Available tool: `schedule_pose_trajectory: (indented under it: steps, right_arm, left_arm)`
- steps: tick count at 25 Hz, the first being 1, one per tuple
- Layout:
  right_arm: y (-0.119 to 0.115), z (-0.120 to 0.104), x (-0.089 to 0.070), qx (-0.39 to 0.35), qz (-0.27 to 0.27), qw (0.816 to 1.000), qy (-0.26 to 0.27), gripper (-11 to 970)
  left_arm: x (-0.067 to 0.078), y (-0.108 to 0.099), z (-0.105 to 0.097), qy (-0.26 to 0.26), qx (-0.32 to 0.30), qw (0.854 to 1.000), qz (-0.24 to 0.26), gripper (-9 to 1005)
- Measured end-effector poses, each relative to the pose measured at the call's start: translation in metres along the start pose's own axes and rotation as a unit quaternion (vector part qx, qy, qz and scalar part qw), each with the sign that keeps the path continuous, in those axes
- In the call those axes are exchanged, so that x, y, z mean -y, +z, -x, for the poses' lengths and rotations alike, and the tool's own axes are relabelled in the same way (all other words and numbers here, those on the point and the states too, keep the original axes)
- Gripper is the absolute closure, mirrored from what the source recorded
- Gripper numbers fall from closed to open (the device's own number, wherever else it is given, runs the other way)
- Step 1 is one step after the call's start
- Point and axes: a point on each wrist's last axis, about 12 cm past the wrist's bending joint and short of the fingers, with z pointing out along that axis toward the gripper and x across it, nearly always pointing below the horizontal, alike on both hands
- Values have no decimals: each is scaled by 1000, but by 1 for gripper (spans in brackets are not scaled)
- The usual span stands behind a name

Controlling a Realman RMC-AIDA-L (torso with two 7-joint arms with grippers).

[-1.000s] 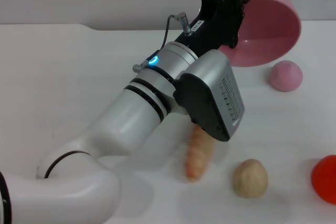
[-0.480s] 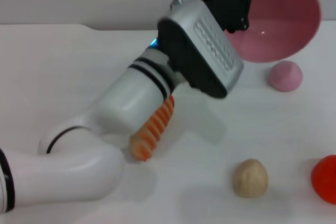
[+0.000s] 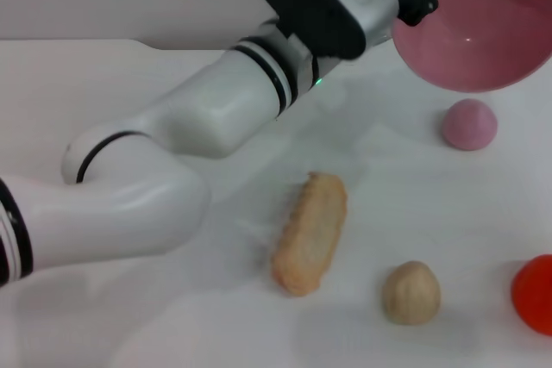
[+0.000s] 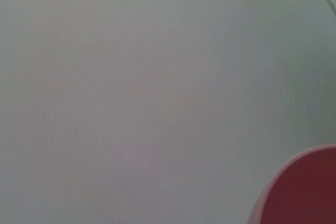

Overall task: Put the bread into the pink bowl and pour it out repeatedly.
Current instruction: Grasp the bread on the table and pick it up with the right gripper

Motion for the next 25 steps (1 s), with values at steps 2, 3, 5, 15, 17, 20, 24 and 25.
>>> schedule_pose_trajectory:
  steps: [2, 3, 5, 15, 17, 20, 24, 25]
  right_arm:
    - [-1, 0, -1, 0, -1, 1000, 1, 351]
    - [-1, -1, -1, -1, -2, 1000, 2, 351]
    - [0, -1, -1, -1, -1, 1000, 3, 351]
    - [2, -5, -8, -4, 10, 1000, 13, 352]
    - [2, -5, -8, -5, 10, 1000, 15, 352]
    - [2, -6, -9, -9, 9, 1000, 19, 352]
    - [4, -11, -8, -20, 10, 999, 25, 351]
    - [5, -12, -8, -23, 10, 999, 26, 351]
  left_arm:
    - [-5, 4, 1, -19, -6, 1000, 2, 949]
    - [-5, 4, 1, -19, -6, 1000, 2, 949]
    - [-11, 7, 2, -42, -12, 999, 8, 949]
    - [-57, 23, -3, -173, -139, 975, 6, 949]
    - [-61, 23, -4, -183, -153, 971, 2, 949]
    - [-77, 20, -7, -207, -197, 958, -9, 949]
    - [-101, 11, -11, -228, -233, 945, -32, 949]
    - [-110, 7, -10, -236, -238, 941, -44, 949]
